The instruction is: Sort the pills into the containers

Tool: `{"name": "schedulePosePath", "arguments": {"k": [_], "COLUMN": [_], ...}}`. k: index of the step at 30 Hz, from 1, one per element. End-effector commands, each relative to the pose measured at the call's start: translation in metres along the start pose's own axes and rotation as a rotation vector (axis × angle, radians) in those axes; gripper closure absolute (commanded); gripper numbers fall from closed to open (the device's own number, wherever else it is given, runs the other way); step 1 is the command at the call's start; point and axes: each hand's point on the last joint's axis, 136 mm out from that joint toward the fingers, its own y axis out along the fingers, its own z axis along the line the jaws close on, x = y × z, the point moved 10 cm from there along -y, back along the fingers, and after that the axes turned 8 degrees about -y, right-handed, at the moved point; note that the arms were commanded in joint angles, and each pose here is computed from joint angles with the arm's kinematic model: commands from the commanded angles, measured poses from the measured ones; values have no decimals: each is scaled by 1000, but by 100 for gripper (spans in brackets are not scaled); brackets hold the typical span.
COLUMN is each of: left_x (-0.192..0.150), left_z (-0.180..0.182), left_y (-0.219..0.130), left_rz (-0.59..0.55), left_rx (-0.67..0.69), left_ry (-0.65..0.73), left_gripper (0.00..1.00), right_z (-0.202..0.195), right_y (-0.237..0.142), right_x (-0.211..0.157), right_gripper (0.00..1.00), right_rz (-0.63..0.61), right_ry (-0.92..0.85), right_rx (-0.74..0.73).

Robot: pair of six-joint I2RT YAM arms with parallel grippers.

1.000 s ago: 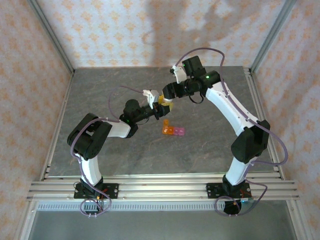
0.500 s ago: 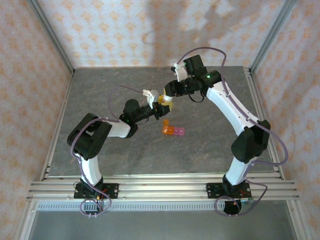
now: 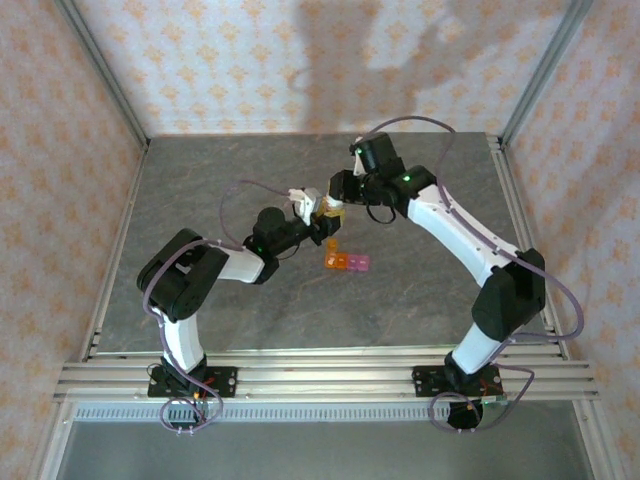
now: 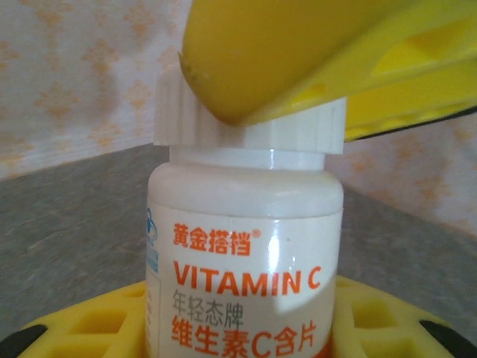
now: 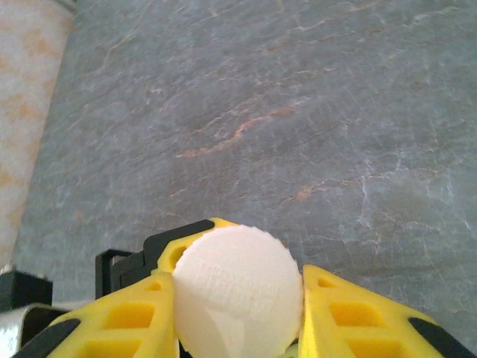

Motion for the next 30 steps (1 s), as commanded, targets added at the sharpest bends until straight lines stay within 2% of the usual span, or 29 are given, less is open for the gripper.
{"name": "schedulePosePath", "arguments": {"k": [1,4,7,14,19,24,27,30], "left_x": [33,30,29,34,39,45,48,49], "left_z": [-17,-20,-20,-14,-8,-4,-4,-4], "left_y": [-1,2,5,3,-1,-2,-2,-2], "left_rz": [-176,-177,-173,-158,-141,-118,-114,-111], "left_rx": [86,102,92,-14,-99,-184,-207,-220], "left_ry": [172,183,173,108,51,-8,-22,-29], "left_gripper": [100,100,100,100,100,100,100,100], "right_z": [8,12,13,5,-4,-2,0,-1], "right_y": [2,7,0,-57,-86,-85,-74,-62], "right_x": [-2,-2,5,31,34,36,37,37], "right_gripper": [72,71,67,39,29,19,18,19], "right_rz": [-103,-115,-136,-246,-287,-186,-88,-42], "right_ry": [177,203,182,115,31,-139,-209,-223], "right_rx": [-53,-36,-41,48,85,166,193,190]}}
